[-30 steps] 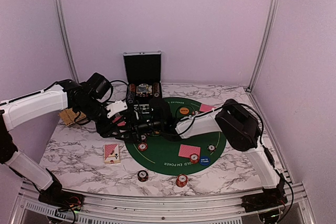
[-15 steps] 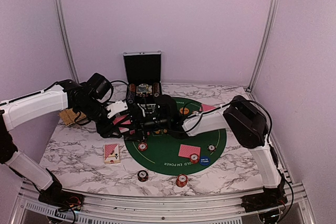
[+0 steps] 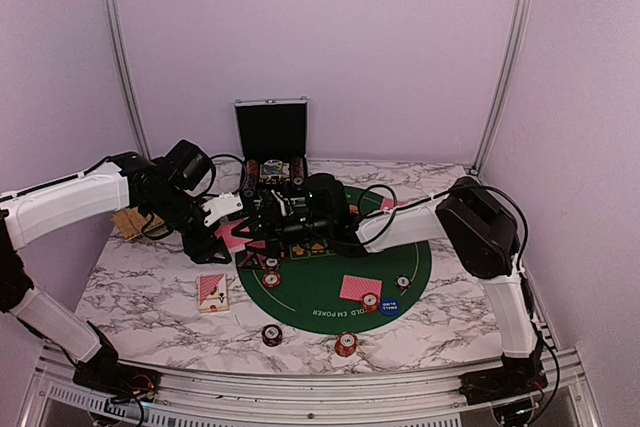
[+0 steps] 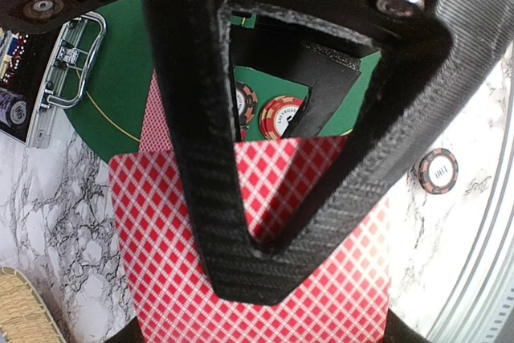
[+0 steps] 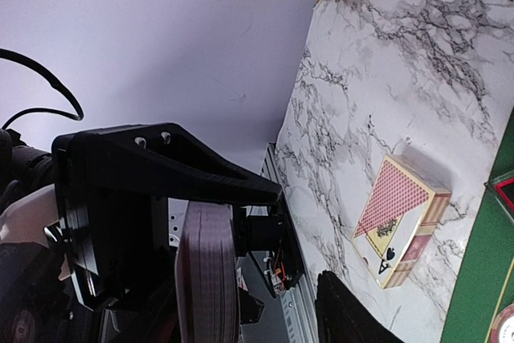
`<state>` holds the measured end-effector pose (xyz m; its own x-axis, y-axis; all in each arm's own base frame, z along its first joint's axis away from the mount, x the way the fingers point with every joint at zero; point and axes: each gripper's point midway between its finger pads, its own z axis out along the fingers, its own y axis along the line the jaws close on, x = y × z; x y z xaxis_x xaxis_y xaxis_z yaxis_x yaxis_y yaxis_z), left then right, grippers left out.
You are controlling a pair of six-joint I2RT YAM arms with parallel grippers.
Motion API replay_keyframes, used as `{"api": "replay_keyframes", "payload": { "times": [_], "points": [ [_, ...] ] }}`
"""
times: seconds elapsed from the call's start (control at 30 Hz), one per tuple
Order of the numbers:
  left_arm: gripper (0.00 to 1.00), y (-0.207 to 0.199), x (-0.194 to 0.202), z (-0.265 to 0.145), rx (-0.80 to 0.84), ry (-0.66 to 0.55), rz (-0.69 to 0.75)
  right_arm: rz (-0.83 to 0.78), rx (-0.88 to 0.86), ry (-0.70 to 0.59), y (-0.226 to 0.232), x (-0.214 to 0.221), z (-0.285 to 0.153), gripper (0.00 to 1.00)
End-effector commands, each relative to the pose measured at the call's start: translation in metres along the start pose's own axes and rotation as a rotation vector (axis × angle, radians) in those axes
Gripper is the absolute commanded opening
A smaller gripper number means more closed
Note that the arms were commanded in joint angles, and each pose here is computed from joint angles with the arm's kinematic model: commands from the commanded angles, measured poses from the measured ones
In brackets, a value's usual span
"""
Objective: Distribute texas hold em gaming equipment
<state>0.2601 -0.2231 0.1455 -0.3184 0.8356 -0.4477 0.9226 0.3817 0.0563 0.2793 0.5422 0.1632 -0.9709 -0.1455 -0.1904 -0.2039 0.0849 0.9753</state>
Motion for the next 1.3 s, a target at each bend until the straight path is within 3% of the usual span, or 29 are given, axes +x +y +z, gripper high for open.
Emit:
{"api": "replay_keyframes", "payload": {
  "times": [0.0, 0.3, 0.87, 1.0, 1.27],
  "points": [
    [0.00, -0.002, -0.006, -0.011, -0.006, -0.042, 0.009, -0.030, 0.020, -0.014, 0.009, -0.005, -0.005, 0.54],
    [0.00, -0.002, -0.005, -0.011, -0.010, -0.041, 0.010, -0.038, 0.079, -0.031, 0.003, -0.008, -0.018, 0.46],
    [0.00, -0.002, -0.004, -0.010, -0.010, -0.035, 0.007, -0.058, 0.073, -0.056, 0.021, -0.012, -0.039, 0.12],
    [0.00, -0.002, -0.004, -0.009, -0.007, -0.034, 0.006, -0.027, 0.008, -0.072, 0.031, -0.011, -0.046, 0.11],
    [0.00, -0.001, -0.004, -0.010, -0.013, -0.033, 0.007, -0.056, 0.088, -0.069, 0.018, -0.007, -0.051, 0.12]
  ]
}}
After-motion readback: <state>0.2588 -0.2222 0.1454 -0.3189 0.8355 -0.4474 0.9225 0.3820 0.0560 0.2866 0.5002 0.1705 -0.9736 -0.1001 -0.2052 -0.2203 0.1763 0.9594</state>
